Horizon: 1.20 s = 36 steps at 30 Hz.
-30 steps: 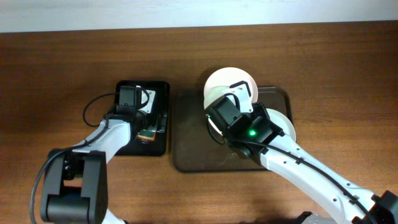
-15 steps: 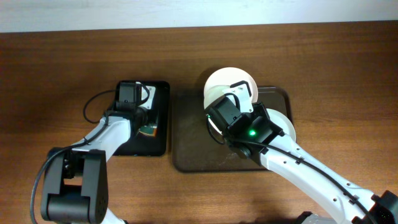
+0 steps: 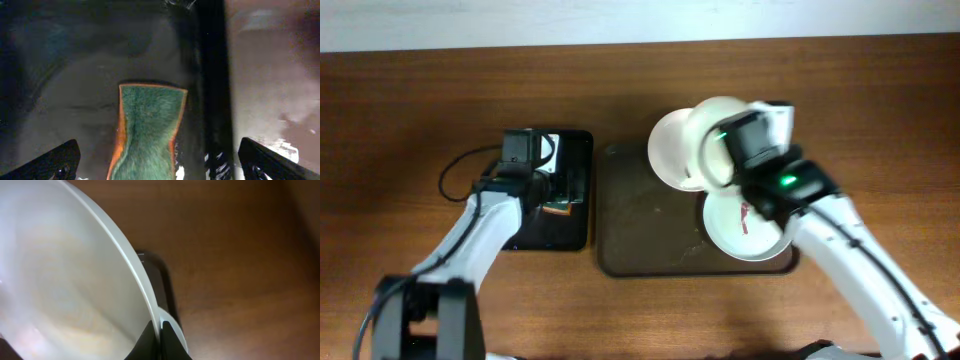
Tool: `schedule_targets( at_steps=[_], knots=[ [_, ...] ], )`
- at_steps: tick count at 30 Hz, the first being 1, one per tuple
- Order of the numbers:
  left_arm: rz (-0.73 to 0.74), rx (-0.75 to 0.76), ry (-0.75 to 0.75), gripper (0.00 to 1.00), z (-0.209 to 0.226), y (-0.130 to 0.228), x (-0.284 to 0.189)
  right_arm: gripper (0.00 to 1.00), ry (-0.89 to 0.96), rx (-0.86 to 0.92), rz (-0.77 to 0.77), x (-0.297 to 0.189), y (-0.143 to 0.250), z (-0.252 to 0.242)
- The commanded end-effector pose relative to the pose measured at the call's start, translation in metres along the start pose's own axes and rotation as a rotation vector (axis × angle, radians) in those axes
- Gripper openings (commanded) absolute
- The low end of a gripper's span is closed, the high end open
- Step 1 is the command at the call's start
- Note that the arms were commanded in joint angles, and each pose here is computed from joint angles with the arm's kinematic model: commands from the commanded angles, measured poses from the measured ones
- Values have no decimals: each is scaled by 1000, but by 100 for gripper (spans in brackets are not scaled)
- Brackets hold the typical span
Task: Clean dirty plates on tray and stack at the side
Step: 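Carry the plate right and set it on the table beside the tray, then grasp the light-green plate rim with the right gripper and drag it left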
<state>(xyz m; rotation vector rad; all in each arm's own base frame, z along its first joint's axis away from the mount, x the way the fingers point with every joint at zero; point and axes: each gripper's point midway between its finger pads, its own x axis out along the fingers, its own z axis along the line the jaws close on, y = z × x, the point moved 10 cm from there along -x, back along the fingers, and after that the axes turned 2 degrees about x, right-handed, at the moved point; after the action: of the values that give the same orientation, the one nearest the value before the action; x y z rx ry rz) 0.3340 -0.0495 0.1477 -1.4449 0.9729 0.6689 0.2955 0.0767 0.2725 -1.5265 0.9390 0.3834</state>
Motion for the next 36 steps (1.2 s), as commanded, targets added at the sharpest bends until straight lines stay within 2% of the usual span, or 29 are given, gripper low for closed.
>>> schedule_targets(
  at_steps=[1,8,13,20,26,27,28,29,30,32,36],
  knots=[
    [-51,-7,-1,99,-3,-8,-28,4,-112,227,61,6,-22,-51],
    [44,-19,-6,99,-3,6,-30,4,53,558,253,48,-2,-169],
    [83,-23,-7,99,-3,12,-30,4,144,726,363,80,22,-225],
    [104,-26,-9,99,-3,15,-30,4,112,830,527,147,57,-250],
    [131,-29,-10,99,-2,19,-31,4,72,820,529,168,61,-250],
    [131,-29,-10,99,-2,19,-31,9,71,820,526,169,60,-250],
    [131,-29,-10,99,-2,19,-31,32,67,821,526,169,60,-250],
    [131,-29,-10,99,-2,19,-31,49,59,823,527,169,60,-250],
    [131,-29,-10,100,-2,19,-31,56,41,828,531,168,60,-248],
    [130,-29,-10,99,-2,19,-31,58,-20,841,549,167,60,-243],
    [128,-28,-10,99,-2,19,-31,57,-298,741,604,159,59,-217]
  ],
)
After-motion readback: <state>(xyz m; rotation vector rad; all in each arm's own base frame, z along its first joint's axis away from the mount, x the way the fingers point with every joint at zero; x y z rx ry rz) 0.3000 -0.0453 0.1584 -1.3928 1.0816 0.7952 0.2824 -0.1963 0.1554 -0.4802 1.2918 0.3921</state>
